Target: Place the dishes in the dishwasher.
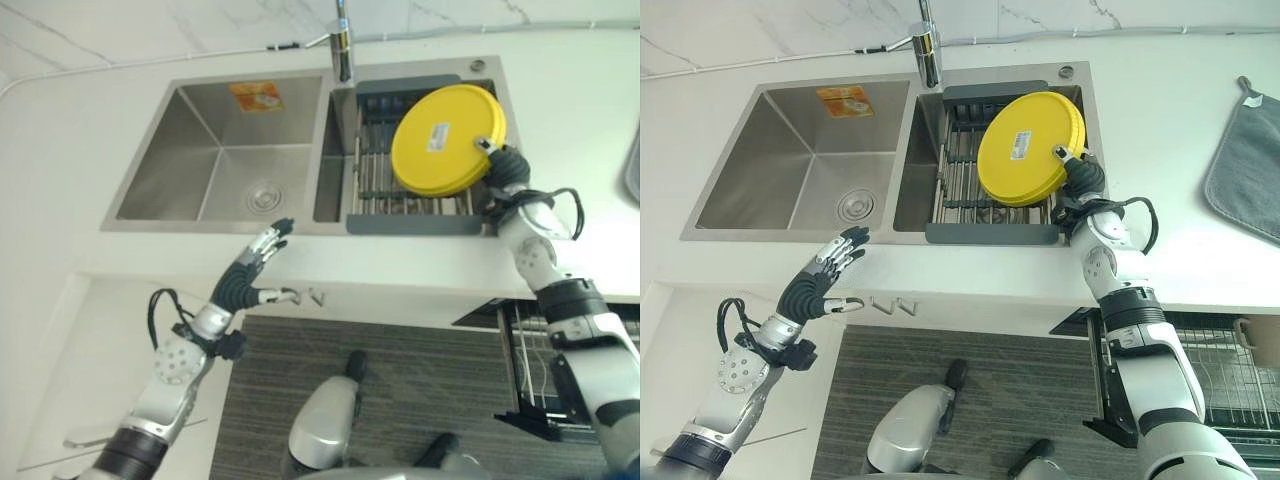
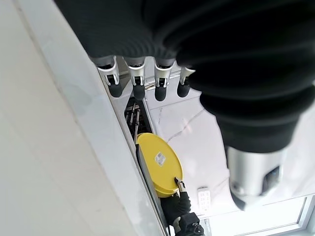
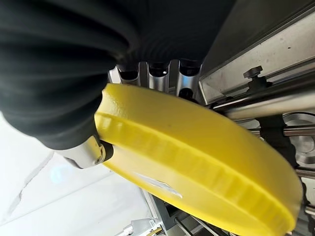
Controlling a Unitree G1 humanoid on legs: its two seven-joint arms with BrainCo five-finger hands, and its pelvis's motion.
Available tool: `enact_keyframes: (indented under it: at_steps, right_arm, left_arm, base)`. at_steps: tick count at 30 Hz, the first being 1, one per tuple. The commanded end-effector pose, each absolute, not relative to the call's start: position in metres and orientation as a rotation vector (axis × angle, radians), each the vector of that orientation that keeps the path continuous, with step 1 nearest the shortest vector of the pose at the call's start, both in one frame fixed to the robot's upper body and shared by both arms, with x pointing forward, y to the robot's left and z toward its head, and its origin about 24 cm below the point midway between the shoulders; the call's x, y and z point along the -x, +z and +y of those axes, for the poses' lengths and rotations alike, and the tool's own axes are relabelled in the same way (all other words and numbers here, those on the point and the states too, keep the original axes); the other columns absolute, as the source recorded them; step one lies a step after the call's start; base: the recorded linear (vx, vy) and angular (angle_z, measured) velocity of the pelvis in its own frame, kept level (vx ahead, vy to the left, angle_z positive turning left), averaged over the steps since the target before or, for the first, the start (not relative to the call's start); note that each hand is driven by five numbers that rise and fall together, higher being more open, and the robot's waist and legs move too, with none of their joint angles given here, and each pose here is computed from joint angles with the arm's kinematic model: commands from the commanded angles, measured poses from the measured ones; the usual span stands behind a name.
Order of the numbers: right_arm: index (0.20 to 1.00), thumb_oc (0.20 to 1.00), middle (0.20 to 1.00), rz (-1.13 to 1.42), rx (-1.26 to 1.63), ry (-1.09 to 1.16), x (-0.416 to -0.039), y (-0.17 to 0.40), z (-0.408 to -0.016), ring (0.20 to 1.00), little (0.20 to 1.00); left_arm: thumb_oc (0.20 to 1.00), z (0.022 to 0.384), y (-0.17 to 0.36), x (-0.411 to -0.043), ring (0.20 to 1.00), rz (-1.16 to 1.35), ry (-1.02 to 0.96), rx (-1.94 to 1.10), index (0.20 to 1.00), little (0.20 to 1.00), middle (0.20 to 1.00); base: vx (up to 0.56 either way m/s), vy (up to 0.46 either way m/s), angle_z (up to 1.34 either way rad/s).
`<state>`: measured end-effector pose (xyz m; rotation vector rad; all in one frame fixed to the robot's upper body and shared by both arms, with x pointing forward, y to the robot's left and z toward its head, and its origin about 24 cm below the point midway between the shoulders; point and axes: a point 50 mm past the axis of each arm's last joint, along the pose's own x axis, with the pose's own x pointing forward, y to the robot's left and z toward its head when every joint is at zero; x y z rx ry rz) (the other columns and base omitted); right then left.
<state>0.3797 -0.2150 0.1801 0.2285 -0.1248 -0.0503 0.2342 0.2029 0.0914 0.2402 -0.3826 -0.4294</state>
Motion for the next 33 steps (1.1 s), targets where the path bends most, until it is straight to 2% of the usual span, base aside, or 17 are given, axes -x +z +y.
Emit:
enact_keyframes:
  at_steps: [1,8,11,18,33]
  right_arm:
    - [0.2,0.2,0.2,-0.334,-0.183,-0.005,-0.381,0.24,-0.214,0.2,0.2]
    - [0.2,0.2,0.2,-0.404,-0.252,0.029,-0.378,0.243,-0.206,0.2,0.2]
    - [0.2,0.2,0.2,-0.495,-0.409,0.066,-0.372,0.251,-0.199,0.2,0.2]
    - [0.2,0.2,0.2,-0.627,-0.525,0.059,-0.356,0.265,-0.182,0.2,0.2]
    - [0.2,0.2,0.2,-0.661,-0.608,0.105,-0.332,0.243,-0.163,0.2,0.2]
  left_arm:
    - [1.0,0.198,0.105,-0.235,1.0,-0.461,-0.456,-0.22,1.0,1.0,1.0]
    - [1.0,0.196,0.103,-0.235,1.0,-0.46,-0.45,-0.218,1.0,1.0,1.0]
    - [1.0,0.195,0.101,-0.235,1.0,-0.459,-0.441,-0.219,1.0,1.0,1.0]
    - [1.0,0.193,0.099,-0.237,1.0,-0.441,-0.431,-0.211,1.0,1.0,1.0]
    - [1.0,0.179,0.089,-0.243,1.0,-0.408,-0.449,-0.228,1.0,1.0,1.0]
  base:
    - [0.0,0.0,0.0]
    - [-0.01,0.003,0.01]
    - [-0.05,-0.006,0.0]
    - [-0.12,-0.075,-0.01]
    - [-0.16,-0.119,-0.19]
